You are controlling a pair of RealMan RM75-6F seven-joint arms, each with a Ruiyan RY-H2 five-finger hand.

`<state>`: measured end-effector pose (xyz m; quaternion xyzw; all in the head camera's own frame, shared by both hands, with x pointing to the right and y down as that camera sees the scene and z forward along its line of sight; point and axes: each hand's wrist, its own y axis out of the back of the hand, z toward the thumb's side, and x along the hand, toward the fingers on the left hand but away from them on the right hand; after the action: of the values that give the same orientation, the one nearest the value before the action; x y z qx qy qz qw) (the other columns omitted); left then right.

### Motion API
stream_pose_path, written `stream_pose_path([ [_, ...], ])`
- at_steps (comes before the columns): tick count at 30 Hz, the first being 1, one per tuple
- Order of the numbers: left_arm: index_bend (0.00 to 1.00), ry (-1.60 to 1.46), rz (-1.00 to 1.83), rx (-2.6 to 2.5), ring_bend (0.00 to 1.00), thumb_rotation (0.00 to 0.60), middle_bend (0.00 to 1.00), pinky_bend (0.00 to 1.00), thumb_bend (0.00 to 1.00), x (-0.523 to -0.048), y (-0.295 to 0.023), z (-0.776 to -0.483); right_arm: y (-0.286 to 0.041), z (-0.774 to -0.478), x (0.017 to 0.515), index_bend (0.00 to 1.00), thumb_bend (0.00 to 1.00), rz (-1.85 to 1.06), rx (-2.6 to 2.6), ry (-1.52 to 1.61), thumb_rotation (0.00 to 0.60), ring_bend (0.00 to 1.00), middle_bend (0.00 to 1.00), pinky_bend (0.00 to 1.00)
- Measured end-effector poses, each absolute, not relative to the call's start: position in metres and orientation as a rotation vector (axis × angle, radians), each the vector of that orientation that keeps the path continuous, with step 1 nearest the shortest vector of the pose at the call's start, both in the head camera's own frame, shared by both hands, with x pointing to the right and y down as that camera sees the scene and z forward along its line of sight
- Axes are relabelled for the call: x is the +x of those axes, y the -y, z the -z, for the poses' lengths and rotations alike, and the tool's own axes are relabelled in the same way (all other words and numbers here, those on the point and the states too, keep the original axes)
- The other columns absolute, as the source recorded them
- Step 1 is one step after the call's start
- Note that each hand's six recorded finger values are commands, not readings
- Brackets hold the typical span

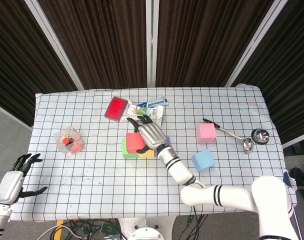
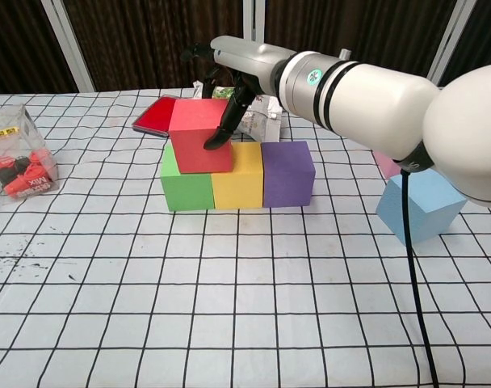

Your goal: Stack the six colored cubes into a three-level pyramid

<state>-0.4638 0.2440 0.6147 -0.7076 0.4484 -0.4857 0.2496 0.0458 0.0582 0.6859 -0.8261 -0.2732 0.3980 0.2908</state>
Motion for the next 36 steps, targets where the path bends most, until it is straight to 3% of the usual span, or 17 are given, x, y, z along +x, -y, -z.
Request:
stream_pose_path([
  [36,0.1,-1.22,1.323,-1.935,0.05,0.6,0.21,0.04,0.0,-0.4639,-0.2441,-0.6165,-0.0571,-0.6869,0.0448,0.0,0.05,-1.053,-2.21,0.73,0.6,0.05,0.44,0.0],
])
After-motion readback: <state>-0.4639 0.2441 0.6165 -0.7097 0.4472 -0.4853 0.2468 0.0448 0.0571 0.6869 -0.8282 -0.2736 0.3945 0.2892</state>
